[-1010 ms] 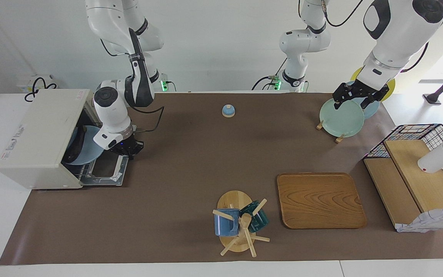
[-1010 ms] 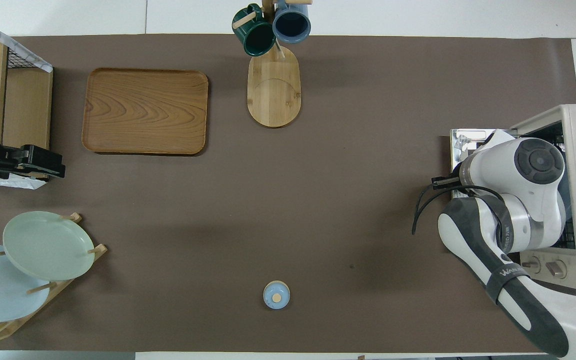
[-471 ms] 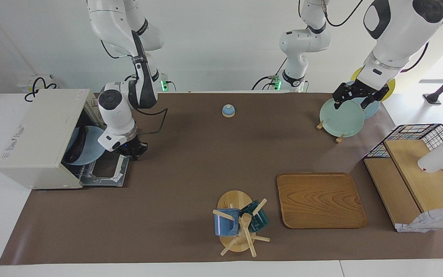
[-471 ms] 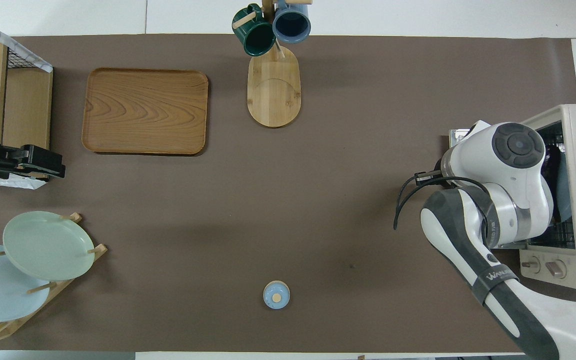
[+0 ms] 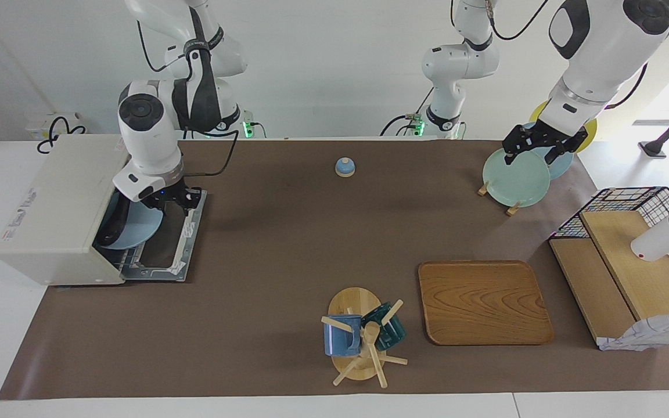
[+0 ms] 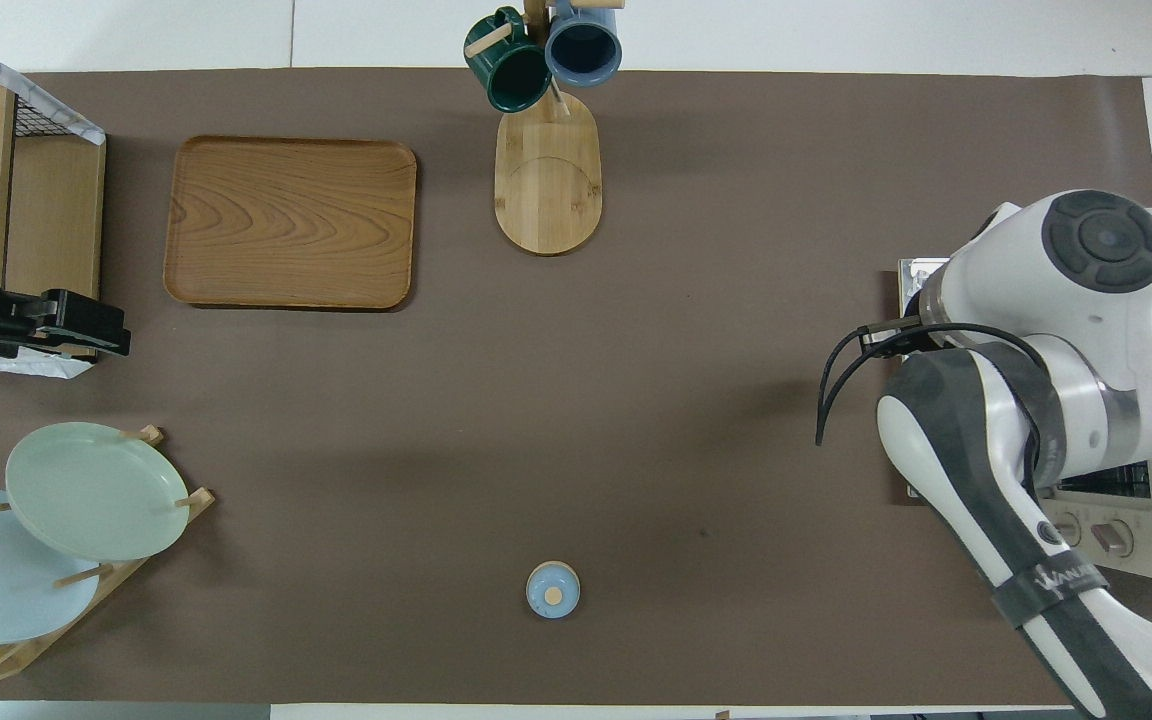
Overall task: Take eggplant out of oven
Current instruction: 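Grasp the purple eggplant inside the oven with the right gripper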
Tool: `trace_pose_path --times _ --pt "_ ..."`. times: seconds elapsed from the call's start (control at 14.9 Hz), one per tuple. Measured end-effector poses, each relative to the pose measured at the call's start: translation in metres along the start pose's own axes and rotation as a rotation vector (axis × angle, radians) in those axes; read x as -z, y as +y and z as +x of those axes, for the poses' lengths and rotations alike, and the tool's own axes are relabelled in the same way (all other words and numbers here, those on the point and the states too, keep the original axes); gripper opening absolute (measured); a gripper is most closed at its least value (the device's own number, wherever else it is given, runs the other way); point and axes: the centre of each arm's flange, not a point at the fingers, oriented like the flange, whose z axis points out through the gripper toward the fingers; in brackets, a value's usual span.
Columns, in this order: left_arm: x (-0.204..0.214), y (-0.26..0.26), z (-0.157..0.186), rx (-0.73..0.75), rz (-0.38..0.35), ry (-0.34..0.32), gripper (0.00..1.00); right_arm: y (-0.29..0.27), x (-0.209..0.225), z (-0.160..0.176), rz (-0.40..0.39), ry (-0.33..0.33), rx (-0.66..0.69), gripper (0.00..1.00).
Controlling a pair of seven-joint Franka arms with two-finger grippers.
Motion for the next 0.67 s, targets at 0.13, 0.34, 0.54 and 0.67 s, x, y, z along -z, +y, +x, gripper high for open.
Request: trace_pose_path --times 0.13,0.34,0.54,0.67 --pt "0.000 0.000 0.000 0.000 0.000 0.000 1.00 0.014 -0.016 -0.005 0.005 -0.009 0.010 0.49" --pt "0.000 0.000 0.000 0.000 0.000 0.000 1.00 0.018 -0.034 -0.010 0.012 0.016 0.032 0.46" --pt "0.000 0.000 0.000 0.000 0.000 0.000 1.00 0.030 -0.048 -0.018 0.018 0.041 0.061 0.44" --pt "0.000 0.000 0.000 0.001 0.000 0.000 1.00 0.036 -0.054 -0.024 0.021 0.038 0.077 0.40"
